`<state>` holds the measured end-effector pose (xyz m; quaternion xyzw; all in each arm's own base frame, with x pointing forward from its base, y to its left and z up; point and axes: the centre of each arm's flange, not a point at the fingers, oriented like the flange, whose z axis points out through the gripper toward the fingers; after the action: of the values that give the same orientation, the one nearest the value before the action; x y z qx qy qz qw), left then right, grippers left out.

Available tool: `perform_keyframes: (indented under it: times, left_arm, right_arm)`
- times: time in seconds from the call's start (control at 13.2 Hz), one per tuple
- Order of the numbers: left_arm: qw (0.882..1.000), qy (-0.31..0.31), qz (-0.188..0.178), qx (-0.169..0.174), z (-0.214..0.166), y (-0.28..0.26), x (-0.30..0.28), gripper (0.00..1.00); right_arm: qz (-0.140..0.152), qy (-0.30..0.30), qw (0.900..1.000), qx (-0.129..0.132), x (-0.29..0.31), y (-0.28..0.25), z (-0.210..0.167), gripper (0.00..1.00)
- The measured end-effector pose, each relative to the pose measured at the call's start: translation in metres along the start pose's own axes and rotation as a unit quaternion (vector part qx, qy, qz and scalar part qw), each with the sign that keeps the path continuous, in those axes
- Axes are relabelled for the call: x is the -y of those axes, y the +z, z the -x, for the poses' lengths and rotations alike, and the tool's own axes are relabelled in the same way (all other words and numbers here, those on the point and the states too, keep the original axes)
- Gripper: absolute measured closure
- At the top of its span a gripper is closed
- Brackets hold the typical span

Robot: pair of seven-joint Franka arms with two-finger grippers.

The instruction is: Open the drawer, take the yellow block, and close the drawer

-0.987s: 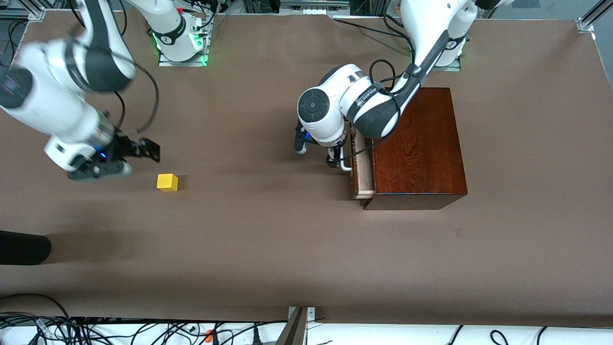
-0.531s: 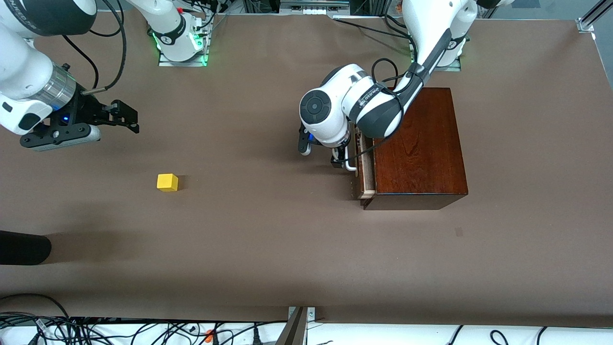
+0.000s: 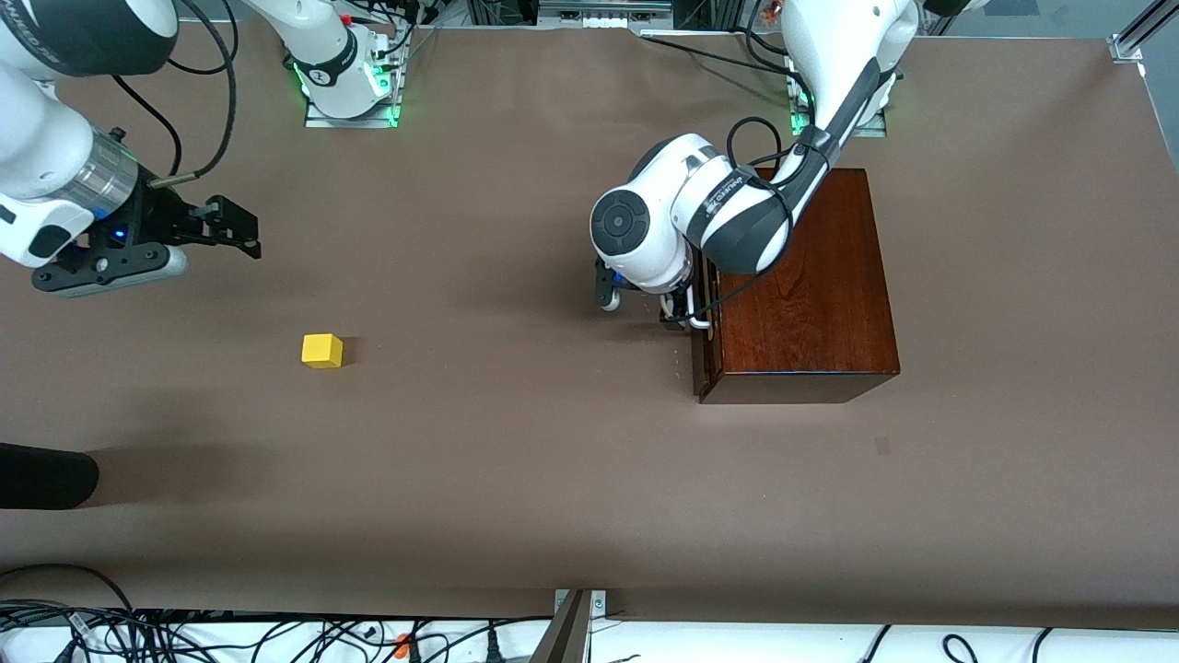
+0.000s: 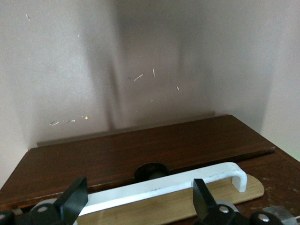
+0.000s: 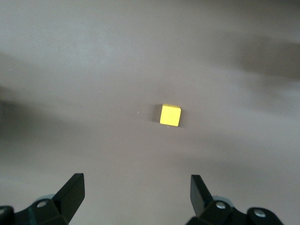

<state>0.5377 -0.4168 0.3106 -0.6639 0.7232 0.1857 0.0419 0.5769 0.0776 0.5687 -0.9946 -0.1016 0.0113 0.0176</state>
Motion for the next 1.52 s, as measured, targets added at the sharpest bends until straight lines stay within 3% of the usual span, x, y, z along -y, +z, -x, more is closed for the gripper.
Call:
perform_keyframes:
  times: [0.23,0.46,0.61,0.83,1.06,1.14,1.21,1.44,1.52]
  left_arm:
    - [1.000,-0.021,-0.001,-0.007,0.001,-0.004,0.001,0.00]
    - [0.991,-0.114,0.004,-0.066,0.027,-0.046,0.004,0.00]
    - [0.975,-0.198,0.001,-0.102,0.067,-0.092,0.001,0.00]
    - [0.937,-0.327,-0.002,-0.120,0.142,-0.142,-0.006,0.00]
    - [0.892,-0.429,-0.008,-0.143,0.239,-0.165,0.003,0.00]
    - [0.870,-0.471,-0.005,-0.148,0.275,-0.166,0.007,0.00]
    - [0.844,-0.515,0.001,-0.154,0.308,-0.165,0.010,0.00]
    - [0.744,-0.649,0.019,-0.158,0.366,-0.164,0.003,0.00]
    - [0.722,-0.673,0.016,-0.161,0.376,-0.164,-0.003,0.00]
  right_arm:
    - [0.011,0.019,1.000,-0.021,-0.026,-0.027,0.001,0.00]
    - [0.012,0.022,0.999,-0.022,-0.033,-0.032,0.002,0.00]
    - [0.012,0.020,1.000,-0.021,-0.031,-0.031,0.001,0.00]
    - [0.011,0.016,1.000,-0.021,-0.026,-0.030,0.001,0.00]
    - [0.011,0.013,1.000,-0.021,-0.022,-0.030,0.000,0.00]
    - [0.011,0.013,1.000,-0.021,-0.021,-0.030,-0.001,0.00]
    - [0.011,0.012,1.000,-0.021,-0.021,-0.029,-0.001,0.00]
    - [0.011,0.008,1.000,-0.021,-0.016,-0.029,-0.002,0.00]
    - [0.011,0.004,1.000,-0.020,-0.011,-0.029,-0.002,0.00]
